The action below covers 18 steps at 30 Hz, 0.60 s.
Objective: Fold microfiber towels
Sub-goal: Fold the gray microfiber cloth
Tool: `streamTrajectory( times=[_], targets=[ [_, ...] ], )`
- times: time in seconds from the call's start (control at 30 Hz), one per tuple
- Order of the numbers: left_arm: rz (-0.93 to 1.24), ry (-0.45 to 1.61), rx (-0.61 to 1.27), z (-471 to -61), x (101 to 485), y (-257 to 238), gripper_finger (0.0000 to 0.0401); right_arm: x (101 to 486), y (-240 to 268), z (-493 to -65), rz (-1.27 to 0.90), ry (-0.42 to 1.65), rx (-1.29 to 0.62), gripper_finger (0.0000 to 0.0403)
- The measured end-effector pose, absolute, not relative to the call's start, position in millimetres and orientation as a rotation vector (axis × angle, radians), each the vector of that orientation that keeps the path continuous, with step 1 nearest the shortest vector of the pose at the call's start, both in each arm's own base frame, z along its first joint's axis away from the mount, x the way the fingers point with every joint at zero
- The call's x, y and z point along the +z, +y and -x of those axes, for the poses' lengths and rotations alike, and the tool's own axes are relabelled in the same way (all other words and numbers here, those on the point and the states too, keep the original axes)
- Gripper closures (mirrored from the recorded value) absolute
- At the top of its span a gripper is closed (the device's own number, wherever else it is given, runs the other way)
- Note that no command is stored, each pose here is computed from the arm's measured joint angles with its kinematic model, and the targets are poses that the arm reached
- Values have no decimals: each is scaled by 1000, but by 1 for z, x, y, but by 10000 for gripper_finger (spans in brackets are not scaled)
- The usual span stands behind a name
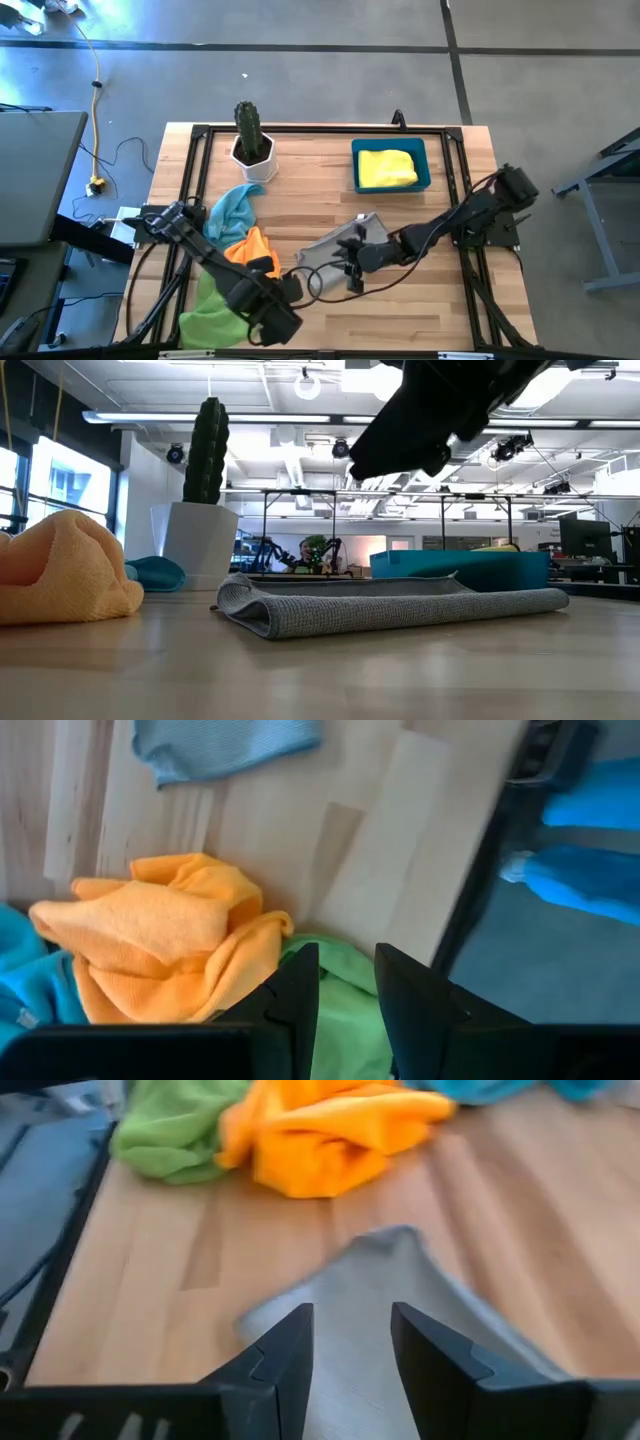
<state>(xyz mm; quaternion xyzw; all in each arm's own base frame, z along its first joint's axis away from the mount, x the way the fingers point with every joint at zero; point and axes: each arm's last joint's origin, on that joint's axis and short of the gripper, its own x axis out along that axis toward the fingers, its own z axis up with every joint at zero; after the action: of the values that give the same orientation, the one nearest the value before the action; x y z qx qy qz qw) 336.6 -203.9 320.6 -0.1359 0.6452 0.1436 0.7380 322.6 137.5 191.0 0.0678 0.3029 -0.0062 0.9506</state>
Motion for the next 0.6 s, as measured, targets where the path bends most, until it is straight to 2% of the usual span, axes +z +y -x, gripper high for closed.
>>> streamTrajectory(
  times=[0.27, 0.43, 0.6],
  targets=[
    [305, 1339, 220, -314, 354, -209, 311, 158, 165, -332, -99, 588, 107, 274],
    [250, 1326, 152, -305, 364, -210, 311, 144, 174, -339, -105, 565, 220, 274],
    [206, 1314, 115, -304, 368, -207, 311, 126, 183, -355, -90, 560, 234, 274]
  ],
)
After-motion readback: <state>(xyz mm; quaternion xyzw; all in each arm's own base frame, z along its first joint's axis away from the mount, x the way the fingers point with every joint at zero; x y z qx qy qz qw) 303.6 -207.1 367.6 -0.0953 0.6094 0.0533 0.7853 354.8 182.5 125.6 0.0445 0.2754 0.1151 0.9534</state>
